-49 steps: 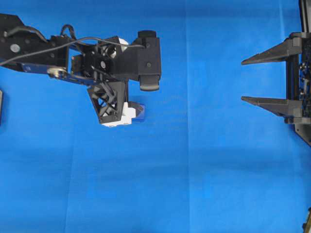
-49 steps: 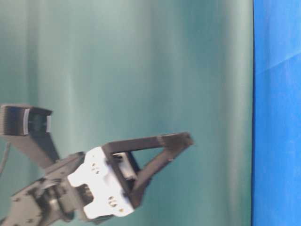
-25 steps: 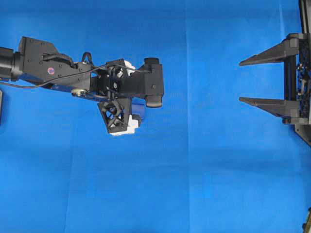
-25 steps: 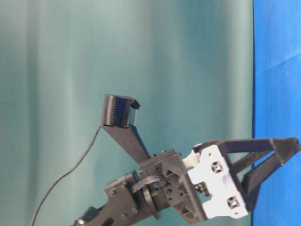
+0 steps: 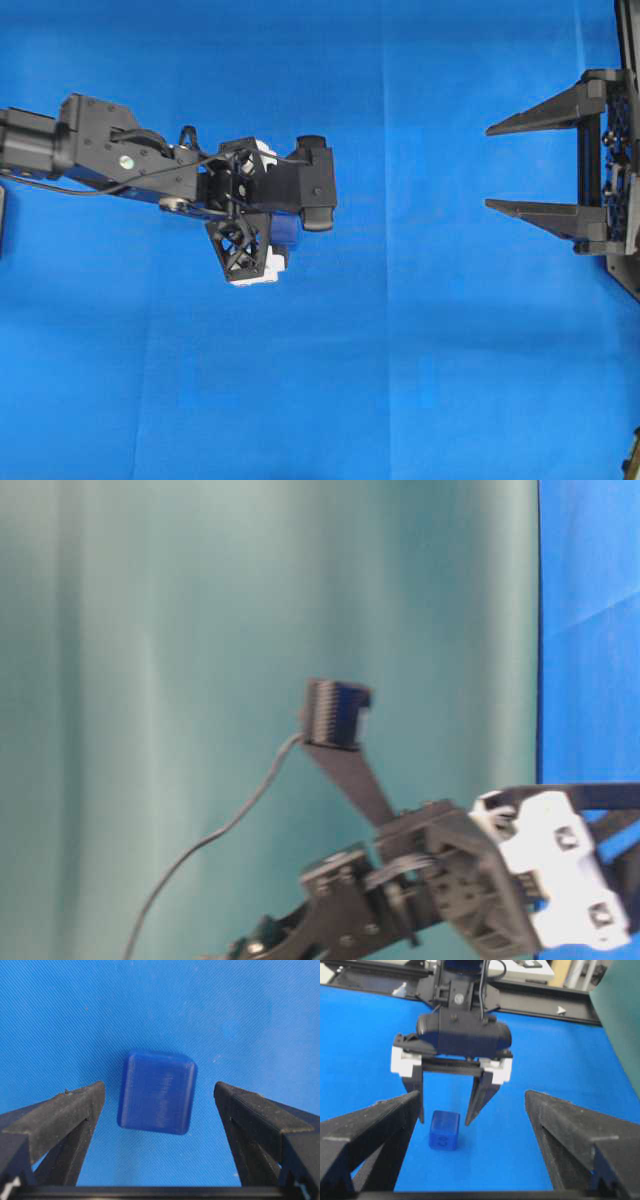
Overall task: Handover the blue block to the right arm after grasping it with the left arm, then place it in the designated position.
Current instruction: 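Lower the left gripper around the blue cube and close on it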
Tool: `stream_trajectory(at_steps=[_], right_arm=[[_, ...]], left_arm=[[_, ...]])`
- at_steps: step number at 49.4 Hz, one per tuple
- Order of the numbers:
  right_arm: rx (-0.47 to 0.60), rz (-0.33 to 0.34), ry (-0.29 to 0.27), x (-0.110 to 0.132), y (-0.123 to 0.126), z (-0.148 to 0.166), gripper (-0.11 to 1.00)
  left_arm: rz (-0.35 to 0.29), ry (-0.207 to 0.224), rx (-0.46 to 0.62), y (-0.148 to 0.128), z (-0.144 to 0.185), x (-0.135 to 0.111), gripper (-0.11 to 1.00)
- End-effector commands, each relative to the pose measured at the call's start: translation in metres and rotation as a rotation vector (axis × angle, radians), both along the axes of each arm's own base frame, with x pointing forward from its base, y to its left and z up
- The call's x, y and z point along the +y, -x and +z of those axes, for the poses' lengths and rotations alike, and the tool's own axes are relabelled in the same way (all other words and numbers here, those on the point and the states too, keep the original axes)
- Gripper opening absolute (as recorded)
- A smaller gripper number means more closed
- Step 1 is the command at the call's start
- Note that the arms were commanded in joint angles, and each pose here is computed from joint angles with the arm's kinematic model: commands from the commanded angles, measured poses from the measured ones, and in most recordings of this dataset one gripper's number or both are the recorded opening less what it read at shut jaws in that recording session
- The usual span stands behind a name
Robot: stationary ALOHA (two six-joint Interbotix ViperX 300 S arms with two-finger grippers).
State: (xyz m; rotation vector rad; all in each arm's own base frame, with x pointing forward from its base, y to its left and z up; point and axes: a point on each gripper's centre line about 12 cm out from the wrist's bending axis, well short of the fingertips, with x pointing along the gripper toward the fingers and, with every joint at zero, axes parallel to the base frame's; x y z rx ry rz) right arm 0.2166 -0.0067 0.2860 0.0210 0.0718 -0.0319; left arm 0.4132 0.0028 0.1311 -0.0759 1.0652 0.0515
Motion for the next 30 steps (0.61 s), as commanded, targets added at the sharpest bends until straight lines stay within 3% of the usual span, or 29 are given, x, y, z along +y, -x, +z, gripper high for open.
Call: stream_trajectory(at_steps=[1,14,30], right_arm=[[-0.025,-0.004,-0.004,-0.001,-0.003,0.009,0.98],[-0.025,-0.004,-0.004,-0.001,-0.003,0.009,0.98],[-0.025,-0.008,-0.004,-0.002,-0.003,0.009,0.98]], left_arm=[[-0.005,-0.003,-0.017,-0.004,0.001,-0.001,0.93],[-0.005,-0.003,0.008,-0.008,-0.022,0.0,0.93],[-0.008,-0.006,-0.001,-0.01,-0.022,0.0,0.92]])
